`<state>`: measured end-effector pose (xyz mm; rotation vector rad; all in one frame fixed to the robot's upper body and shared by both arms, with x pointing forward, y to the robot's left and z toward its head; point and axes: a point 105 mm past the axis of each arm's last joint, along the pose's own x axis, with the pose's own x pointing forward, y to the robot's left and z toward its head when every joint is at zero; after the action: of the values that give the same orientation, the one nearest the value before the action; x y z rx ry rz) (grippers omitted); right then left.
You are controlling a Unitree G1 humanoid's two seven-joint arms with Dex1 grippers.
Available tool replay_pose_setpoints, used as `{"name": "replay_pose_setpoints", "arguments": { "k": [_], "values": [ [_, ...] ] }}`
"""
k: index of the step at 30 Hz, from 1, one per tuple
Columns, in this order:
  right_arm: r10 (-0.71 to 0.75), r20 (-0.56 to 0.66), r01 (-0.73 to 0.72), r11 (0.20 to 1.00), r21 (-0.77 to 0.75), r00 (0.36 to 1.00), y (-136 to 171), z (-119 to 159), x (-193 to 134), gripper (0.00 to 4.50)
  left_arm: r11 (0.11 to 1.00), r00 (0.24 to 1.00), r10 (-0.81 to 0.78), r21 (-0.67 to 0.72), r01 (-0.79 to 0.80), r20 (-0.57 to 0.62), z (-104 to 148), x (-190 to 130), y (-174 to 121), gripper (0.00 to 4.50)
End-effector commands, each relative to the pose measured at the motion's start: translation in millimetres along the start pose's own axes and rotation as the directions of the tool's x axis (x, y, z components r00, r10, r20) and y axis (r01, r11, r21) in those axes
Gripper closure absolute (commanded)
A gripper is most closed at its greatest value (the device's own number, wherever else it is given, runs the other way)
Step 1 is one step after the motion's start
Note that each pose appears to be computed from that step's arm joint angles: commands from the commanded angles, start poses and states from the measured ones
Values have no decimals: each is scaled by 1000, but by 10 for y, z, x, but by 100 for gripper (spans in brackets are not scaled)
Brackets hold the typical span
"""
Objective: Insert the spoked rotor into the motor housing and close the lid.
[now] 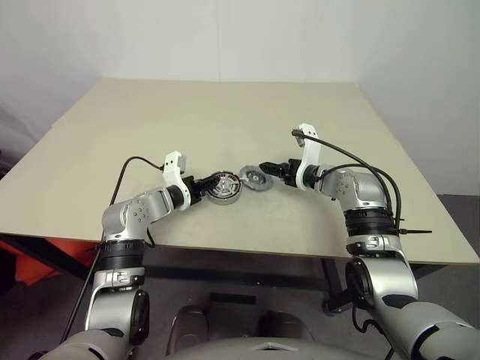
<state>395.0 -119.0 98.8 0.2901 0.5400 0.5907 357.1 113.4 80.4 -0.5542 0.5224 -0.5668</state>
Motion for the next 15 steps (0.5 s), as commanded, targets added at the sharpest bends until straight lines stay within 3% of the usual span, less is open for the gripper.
{"name": "replay_pose_setpoints", "arguments": {
  "k": [1,6,13,15],
  "values": [
    [21,47,-20,999,-34,999,56,156,-18,96,997,991,-62,47,57,115,264,-101,-146,210],
    [27,44,-25,999,-35,999,73,141,5,96,992,981,-122,39,118,151,343,-94,-282,210],
    [30,44,-28,999,-37,999,85,128,20,97,988,980,-155,12,155,127,312,3,-372,436],
    [28,45,-26,999,-38,999,81,124,20,97,988,982,-157,2,157,102,275,63,-389,445]
  ]
}}
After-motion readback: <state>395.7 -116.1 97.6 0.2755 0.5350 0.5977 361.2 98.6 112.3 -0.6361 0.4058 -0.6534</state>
